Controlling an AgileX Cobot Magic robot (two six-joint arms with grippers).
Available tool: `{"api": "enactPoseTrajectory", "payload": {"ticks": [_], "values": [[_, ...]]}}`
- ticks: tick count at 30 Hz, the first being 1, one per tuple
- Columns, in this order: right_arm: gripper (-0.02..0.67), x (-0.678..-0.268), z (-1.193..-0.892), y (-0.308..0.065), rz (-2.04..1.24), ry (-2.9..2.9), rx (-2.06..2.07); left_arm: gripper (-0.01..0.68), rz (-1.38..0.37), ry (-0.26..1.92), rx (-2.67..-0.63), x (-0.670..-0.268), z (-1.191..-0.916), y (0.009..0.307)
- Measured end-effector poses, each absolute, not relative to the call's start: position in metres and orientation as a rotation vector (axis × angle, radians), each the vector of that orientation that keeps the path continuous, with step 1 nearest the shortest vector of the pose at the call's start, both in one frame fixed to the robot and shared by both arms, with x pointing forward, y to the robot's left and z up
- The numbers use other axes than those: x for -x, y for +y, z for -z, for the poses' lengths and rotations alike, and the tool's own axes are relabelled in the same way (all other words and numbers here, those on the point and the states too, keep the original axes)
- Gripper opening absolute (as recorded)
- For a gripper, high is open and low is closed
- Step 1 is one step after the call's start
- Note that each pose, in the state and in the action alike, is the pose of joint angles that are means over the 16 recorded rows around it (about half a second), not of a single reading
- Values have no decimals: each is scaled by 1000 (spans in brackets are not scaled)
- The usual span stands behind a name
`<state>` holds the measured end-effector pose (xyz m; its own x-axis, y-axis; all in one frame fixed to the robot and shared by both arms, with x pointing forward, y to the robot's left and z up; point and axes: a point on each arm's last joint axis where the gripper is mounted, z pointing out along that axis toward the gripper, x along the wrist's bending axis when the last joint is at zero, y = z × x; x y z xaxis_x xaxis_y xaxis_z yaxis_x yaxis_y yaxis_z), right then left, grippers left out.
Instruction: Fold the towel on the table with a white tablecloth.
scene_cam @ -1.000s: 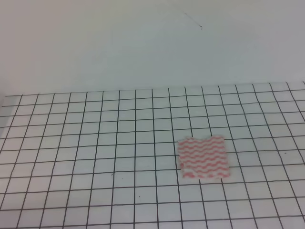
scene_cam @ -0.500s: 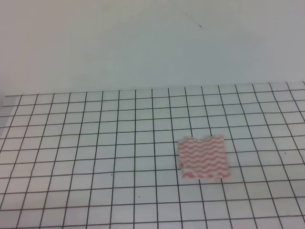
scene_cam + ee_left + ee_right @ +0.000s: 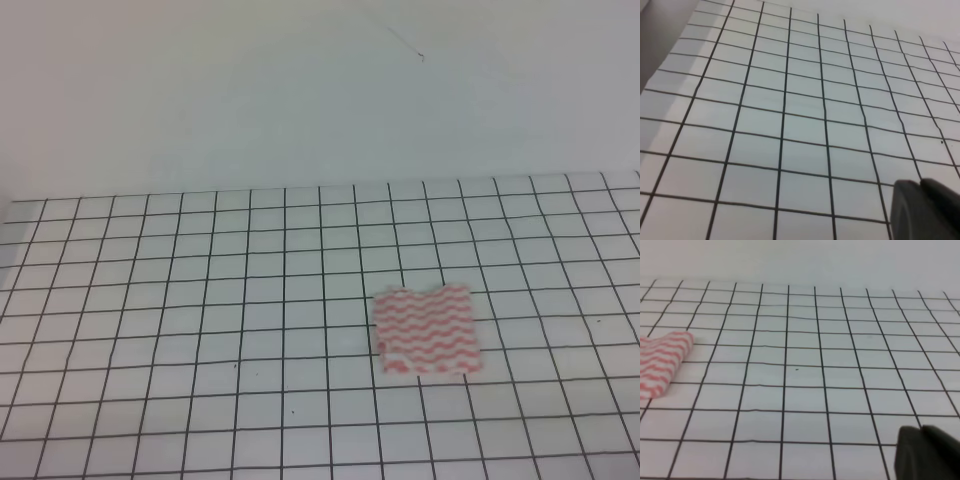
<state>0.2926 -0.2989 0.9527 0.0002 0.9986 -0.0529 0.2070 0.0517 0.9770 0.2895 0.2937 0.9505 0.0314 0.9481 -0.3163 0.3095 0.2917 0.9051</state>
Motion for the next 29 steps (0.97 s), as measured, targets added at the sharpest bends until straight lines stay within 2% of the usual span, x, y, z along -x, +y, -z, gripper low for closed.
{"api": "enactPoseTrajectory", "payload": {"ticks": [29], "values": [[-2,-293,-957,-298,-1209,1266,-1435,-1,-754,1498,-1219,-289,-950,294]]}}
